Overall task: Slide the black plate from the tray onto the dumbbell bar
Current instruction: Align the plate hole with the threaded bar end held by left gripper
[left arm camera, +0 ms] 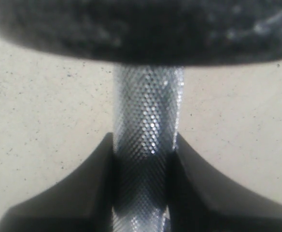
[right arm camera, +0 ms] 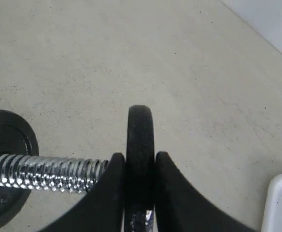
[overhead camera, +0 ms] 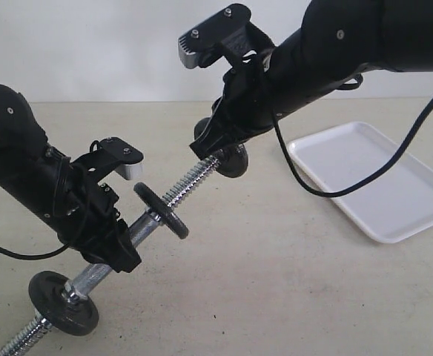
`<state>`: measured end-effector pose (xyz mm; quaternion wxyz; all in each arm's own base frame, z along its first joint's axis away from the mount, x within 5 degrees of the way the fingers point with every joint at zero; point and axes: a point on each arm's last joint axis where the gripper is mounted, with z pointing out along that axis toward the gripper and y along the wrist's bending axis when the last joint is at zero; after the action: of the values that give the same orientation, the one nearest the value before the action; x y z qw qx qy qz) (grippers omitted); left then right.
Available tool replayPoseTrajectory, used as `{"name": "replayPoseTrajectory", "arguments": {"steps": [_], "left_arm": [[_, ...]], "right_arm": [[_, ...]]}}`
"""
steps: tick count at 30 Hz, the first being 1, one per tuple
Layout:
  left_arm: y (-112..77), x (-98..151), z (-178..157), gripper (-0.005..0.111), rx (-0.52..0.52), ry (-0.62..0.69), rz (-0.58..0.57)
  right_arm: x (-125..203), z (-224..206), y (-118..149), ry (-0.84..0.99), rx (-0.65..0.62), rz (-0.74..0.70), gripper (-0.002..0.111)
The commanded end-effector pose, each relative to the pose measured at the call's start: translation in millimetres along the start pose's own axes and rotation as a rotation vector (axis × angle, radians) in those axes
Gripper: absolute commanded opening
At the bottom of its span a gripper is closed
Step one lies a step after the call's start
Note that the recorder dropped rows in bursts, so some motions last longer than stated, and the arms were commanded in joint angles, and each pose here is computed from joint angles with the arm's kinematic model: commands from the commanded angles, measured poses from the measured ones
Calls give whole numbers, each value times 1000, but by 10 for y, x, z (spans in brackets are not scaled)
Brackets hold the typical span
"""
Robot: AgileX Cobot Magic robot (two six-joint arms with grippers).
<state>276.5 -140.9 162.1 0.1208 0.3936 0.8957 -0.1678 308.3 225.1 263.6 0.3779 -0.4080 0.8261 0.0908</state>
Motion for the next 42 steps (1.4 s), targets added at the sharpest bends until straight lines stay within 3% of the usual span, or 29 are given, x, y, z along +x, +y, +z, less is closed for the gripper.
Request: {"name": "replayPoseTrajectory", "arguments": {"steps": [1,16,29,42], "left_arm": [[-57,-131,-164,4,8,-103,-38],[-57,-131,-164,4,8,-103,-38],[-49,-137,-164,4,-1,-110,-36],[-54,-145,-165,4,6,-118,-49]], "right_arm": [[-100,-77,-34,-59,23,-7,0],[-27,179,109,-16,-14,-24,0],[-105,71,105,-48,-20,15,0],[-188,60,314,-90,-46,-30,0]]}}
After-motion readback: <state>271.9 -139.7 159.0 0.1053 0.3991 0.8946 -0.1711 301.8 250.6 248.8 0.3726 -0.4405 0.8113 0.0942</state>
